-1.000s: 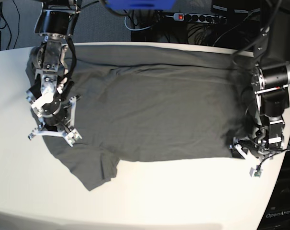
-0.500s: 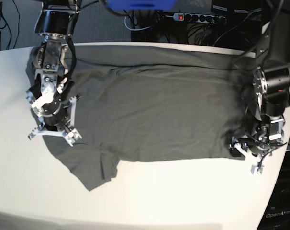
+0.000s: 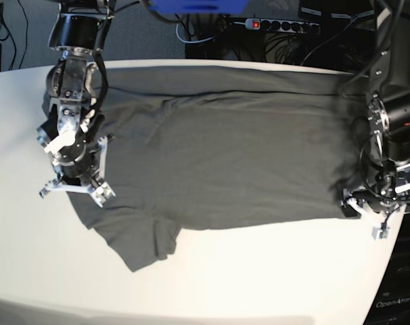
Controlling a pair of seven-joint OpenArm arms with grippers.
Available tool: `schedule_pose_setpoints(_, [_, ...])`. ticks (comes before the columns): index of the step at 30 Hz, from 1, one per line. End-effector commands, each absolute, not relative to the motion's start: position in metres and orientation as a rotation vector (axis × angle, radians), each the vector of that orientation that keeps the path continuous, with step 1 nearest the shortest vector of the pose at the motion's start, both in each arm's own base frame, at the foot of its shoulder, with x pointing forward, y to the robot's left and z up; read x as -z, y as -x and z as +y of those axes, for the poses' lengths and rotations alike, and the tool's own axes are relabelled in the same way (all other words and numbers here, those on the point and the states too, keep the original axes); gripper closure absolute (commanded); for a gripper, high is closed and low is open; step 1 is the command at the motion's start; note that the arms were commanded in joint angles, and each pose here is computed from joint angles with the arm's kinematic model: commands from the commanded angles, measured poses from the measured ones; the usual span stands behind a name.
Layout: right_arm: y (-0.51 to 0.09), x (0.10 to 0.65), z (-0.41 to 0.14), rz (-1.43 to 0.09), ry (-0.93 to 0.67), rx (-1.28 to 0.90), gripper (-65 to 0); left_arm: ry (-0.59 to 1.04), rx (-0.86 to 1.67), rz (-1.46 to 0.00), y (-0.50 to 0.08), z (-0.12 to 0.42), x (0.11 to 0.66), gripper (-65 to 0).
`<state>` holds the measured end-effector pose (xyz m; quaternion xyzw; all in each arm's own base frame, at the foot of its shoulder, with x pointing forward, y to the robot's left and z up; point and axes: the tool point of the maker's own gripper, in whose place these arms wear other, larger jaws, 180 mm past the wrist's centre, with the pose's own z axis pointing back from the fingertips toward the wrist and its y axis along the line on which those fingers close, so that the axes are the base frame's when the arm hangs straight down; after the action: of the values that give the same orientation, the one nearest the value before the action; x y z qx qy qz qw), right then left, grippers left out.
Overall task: Fold the T-shirt properly
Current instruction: 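Lower both grippers onto the hem corners and pinch the fabric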
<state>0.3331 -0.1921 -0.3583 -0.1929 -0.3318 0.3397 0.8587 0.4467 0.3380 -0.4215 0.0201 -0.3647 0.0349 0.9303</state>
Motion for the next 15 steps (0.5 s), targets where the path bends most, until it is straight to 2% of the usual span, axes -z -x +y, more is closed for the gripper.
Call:
schedule_pose_setpoints(1, [-0.342,0.344,-0.191,-0.749,0.418,-0.706,-1.3,-0.060,-0.071,-0.786,-0.459,0.346,0.404,-50.4])
schedule_pose_setpoints(10, [-0.344,0.344,-0.184,-0.755,0.411,-0.726,-1.5,-0.012,0.011,-0.765,-0.468,0.297,0.418,-50.4])
schedule_pose_setpoints(15, [-0.344,0.344,-0.184,-0.755,0.411,-0.724,-1.5,-0.007,0.008,-0.757,-0.466,0.295,0.420,-50.0])
